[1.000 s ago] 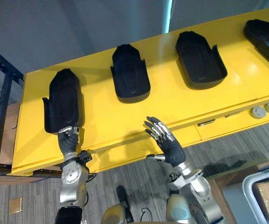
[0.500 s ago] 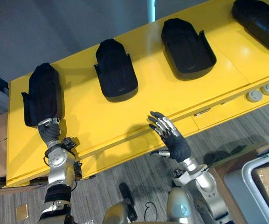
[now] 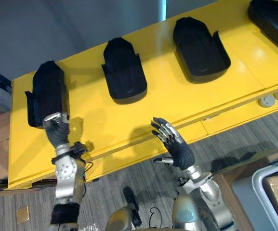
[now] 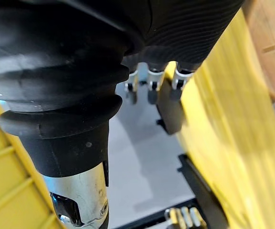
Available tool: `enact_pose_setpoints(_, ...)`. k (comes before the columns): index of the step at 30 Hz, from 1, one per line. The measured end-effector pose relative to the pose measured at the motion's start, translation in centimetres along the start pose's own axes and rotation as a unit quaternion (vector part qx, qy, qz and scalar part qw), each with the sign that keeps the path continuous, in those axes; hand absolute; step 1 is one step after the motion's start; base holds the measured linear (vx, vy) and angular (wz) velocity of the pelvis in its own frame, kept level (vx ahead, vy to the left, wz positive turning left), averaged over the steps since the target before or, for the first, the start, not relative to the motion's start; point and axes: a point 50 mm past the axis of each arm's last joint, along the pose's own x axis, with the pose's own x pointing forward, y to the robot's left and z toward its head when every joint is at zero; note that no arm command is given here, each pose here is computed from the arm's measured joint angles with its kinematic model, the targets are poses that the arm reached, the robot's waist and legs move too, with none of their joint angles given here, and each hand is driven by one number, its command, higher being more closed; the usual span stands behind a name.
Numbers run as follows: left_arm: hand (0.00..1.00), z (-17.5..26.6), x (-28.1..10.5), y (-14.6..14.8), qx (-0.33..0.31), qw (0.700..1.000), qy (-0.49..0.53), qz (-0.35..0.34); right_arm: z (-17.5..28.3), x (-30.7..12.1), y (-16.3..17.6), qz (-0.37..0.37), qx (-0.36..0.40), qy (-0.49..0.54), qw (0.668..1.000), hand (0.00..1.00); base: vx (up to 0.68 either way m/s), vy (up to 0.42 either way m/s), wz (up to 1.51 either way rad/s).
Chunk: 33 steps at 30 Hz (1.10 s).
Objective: Walk over and take plastic housings, then place them on the shelf
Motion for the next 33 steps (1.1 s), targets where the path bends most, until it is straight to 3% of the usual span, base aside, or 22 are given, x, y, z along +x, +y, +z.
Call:
enact_pose_setpoints(6, 0.0, 1.2, -2.7, -0.6, 0.022, 0.999, -0.008, -0.028, 0.2, 0.1, 0.2, -0.029, -0.007, -0.02, 0.999, 0.0, 0.05, -0.009, 0.33)
enact_pose_setpoints(10, 0.0, 0.7, -3.8, 0.2, 0.037, 0.999, 0.012, 0.001, 0.6, 0.2, 0.2, -0.044, -0.029, -0.044, 0.998, 0.0, 0.02, -0.001, 0.23)
enact_pose_setpoints(14, 0.0, -0.5, -5.1, 1.4, 0.097, 0.993, 0.048, 0.044, 0.9, 1.2, -0.1, -0.044, -0.084, -0.065, 0.993, 0.0, -0.02, 0.005, 0.28)
enact_pose_setpoints(16, 0.0, -3.5, -6.5, 3.1, 0.182, 0.975, 0.115, 0.057, 1.7, 3.3, -0.5, -0.009, -0.143, -0.087, 0.986, 0.0, -0.03, -0.002, 0.28)
enact_pose_setpoints(19, 0.0, -7.1, -9.3, 5.8, 0.244, 0.943, 0.215, 0.069, 2.3, 6.7, -1.1, 0.036, -0.203, -0.09, 0.974, 0.0, -0.05, -0.016, 0.39)
enact_pose_setpoints(24, 0.0, -11.1, -16.1, 9.8, 0.333, 0.863, 0.378, 0.027, -0.5, 11.1, -2.4, 0.093, -0.316, 0.021, 0.944, 0.0, -0.04, -0.046, 0.35)
enact_pose_setpoints(30, 0.0, -11.9, -19.5, 10.8, 0.341, 0.826, 0.446, -0.033, -2.9, 12.2, -1.0, 0.158, -0.39, 0.064, 0.905, 0.0, -0.03, -0.035, 0.18)
enact_pose_setpoints(33, 0.0, -12.0, -19.7, 11.0, 0.335, 0.822, 0.457, -0.053, -3.5, 13.0, -0.7, 0.18, -0.43, 0.077, 0.882, 0.0, -0.05, -0.023, 0.13)
